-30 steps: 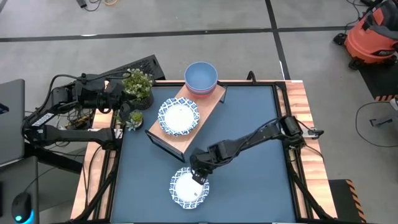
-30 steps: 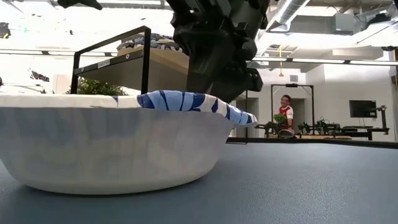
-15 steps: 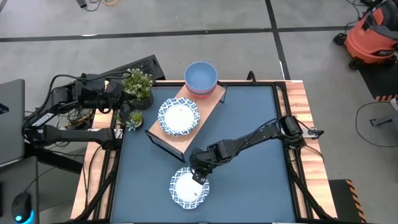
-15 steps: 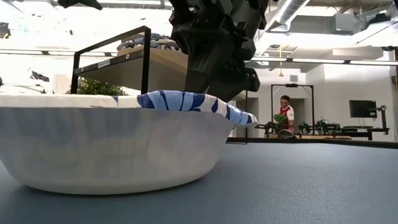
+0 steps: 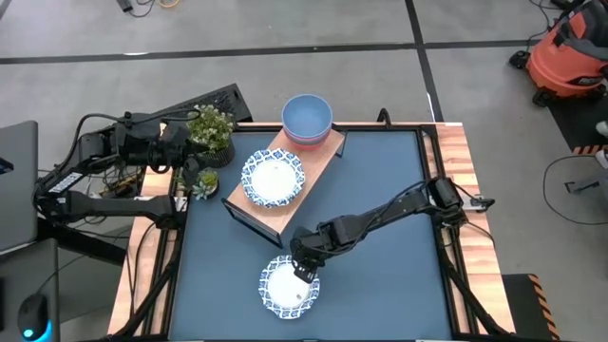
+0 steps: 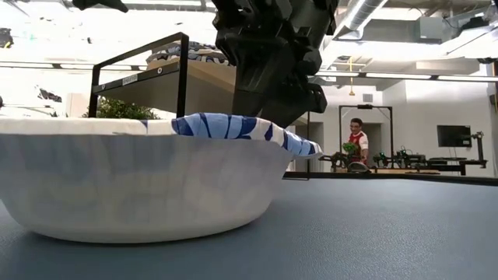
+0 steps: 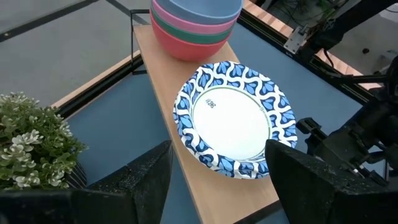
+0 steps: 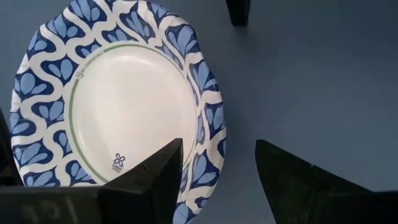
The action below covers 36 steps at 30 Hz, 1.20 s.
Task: Place and stack bowls onto a shelf
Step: Stack the white bowl on top of the other white bowl on the shelf
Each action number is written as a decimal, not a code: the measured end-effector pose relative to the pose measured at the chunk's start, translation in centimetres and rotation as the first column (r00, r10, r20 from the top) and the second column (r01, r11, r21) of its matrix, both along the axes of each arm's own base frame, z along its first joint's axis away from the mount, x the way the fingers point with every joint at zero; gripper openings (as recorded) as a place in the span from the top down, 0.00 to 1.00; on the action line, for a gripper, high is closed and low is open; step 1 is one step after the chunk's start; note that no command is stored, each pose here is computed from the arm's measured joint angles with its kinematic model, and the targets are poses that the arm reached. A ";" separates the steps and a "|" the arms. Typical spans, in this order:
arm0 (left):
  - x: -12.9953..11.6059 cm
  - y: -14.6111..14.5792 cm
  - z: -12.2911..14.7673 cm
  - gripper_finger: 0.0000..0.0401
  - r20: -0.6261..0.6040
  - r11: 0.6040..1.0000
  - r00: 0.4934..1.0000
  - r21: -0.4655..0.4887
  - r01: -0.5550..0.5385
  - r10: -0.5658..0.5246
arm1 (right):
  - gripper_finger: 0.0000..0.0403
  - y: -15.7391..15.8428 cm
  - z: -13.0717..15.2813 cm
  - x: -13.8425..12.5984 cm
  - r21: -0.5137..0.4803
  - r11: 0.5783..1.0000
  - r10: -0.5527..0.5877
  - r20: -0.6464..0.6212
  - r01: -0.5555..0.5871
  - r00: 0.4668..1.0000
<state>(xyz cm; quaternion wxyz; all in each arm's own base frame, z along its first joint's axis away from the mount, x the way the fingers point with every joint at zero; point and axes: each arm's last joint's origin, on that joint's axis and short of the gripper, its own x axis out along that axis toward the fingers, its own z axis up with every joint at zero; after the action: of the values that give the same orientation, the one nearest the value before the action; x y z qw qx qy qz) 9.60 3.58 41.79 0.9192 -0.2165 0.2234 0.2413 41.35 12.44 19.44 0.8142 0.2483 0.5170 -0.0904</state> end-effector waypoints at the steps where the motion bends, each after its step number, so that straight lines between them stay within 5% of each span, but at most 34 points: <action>1: 0.0 0.0 0.0 0.39 0.000 1.000 1.000 0.000 0.000 0.000 | 0.44 0.0 0.0 0.0 0.000 1.000 0.000 0.000 0.000 1.000; 36: 0.4 0.2 -0.1 0.39 -0.013 1.000 1.000 0.017 -0.018 0.018 | 0.44 -0.1 0.0 0.1 -0.029 1.000 0.011 0.015 -0.011 1.000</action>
<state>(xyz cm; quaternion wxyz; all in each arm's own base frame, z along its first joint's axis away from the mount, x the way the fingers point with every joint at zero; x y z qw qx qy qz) 10.00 3.80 41.73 0.9173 -0.2091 0.2256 0.2531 41.45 12.33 19.46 0.8222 0.2342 0.5107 -0.0915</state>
